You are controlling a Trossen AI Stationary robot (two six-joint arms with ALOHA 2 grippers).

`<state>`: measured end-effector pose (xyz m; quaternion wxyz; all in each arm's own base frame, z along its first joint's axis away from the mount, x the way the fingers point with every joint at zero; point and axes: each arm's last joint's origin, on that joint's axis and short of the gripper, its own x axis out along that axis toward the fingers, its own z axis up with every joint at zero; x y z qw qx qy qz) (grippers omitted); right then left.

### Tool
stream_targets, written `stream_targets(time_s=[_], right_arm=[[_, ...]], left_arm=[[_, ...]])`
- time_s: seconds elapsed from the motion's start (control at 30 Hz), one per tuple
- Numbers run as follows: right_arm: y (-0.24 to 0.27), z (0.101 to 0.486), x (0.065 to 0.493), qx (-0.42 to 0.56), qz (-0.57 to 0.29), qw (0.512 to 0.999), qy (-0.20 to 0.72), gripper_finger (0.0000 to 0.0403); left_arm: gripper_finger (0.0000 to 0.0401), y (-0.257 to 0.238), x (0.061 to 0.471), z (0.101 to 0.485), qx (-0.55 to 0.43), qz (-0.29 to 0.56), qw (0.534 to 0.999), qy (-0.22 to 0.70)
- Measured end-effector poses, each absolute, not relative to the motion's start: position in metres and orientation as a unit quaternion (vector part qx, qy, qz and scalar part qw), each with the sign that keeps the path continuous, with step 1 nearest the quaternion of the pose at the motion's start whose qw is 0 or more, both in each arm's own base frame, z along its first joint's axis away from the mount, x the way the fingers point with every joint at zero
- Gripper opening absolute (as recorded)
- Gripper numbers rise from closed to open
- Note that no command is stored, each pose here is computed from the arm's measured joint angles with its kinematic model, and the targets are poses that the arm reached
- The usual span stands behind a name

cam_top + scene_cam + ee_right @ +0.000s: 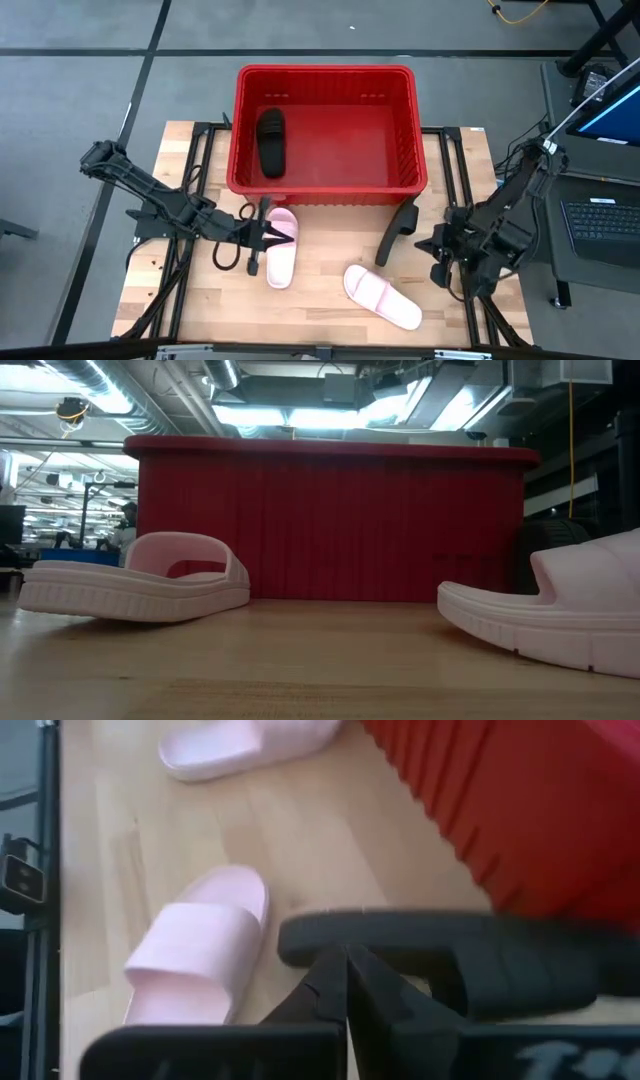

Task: Pick and place slides into bin
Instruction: Put the black slipper into the red bin

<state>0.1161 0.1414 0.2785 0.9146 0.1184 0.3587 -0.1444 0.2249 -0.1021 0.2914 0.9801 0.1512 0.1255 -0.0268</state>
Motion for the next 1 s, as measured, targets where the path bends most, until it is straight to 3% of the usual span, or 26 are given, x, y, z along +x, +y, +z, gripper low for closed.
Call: stream_targets(time_s=[0.43,0.73,1.0], right_arm=[[0.146,0.232,0.110,0.162,-0.236,0.864,0.414,0.0003],[0.147,0.188,0.110,0.169,-0.326,0.839,0.402,0.0010],[0.150,0.165,0.112,0.172,-0.344,0.834,0.395,0.0020]], left_arm=[[0.0002,-0.113,0.219,0.292,0.160,-0.012,0.980,0.121],[0.0003,-0.113,0.219,0.292,0.168,-0.013,0.978,0.122],[0.0003,-0.113,0.218,0.291,0.170,-0.014,0.978,0.124]])
